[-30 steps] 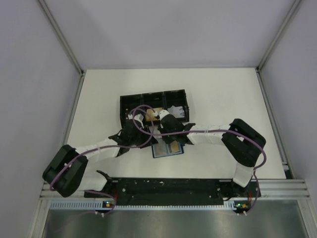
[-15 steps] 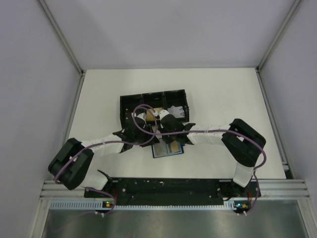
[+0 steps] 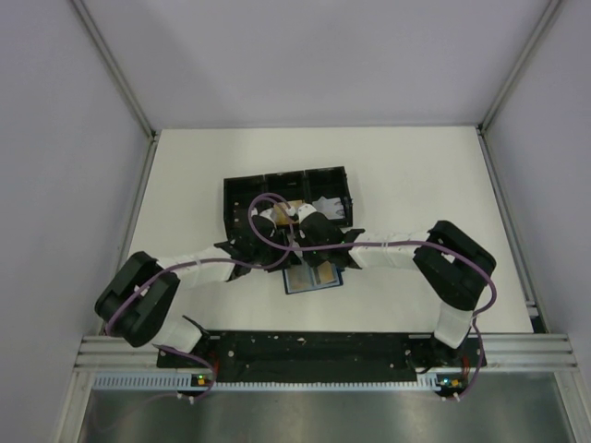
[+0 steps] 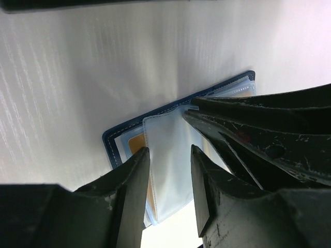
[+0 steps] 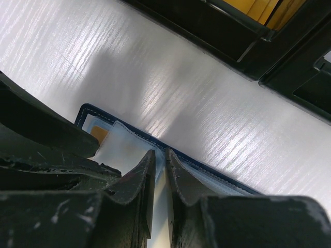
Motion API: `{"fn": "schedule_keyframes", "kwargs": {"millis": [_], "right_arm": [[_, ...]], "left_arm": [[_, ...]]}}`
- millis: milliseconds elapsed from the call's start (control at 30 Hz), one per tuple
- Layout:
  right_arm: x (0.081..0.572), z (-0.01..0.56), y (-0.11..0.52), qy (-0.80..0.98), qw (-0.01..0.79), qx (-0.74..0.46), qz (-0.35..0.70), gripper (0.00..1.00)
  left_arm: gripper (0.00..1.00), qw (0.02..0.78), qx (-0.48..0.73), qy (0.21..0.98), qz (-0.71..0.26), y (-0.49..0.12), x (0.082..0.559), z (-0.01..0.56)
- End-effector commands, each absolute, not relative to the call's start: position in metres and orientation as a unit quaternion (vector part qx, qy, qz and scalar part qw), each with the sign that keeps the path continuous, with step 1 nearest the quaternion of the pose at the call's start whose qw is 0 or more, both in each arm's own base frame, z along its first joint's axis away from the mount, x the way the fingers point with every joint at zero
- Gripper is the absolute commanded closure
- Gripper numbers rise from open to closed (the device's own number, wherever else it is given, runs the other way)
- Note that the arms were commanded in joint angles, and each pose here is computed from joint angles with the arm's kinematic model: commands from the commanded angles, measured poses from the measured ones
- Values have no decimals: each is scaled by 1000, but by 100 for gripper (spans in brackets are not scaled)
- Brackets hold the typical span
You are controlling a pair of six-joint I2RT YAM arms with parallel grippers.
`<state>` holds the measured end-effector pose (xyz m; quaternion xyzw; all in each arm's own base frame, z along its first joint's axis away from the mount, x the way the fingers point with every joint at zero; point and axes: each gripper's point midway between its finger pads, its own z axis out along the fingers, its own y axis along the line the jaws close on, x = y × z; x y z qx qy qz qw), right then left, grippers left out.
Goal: Take the credit cards out of the card holder
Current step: Remove the credit card from the card holder.
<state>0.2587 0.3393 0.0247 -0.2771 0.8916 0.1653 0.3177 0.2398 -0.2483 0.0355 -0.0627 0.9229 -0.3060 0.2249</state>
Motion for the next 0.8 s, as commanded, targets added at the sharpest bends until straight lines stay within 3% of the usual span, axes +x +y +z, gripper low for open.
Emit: {"fn": "schedule_keyframes", "kwargs": {"millis": [0,300,533,767], "right_arm": [[238,4,321,905,271,-293,149,87],[239,9,321,905,279,-282,154,85],[248,31,315,899,321,-236,184,70],[267,65,294,882,403,-180,163,57]], "left_arm": [[57,209,-48,923,-319,-260,235,36],[59,201,-60,907,-365,-275,232,47],[69,205,-62,904,-369,-277,233,50],[70,198,-58,903,-377,-283,231,47]]}}
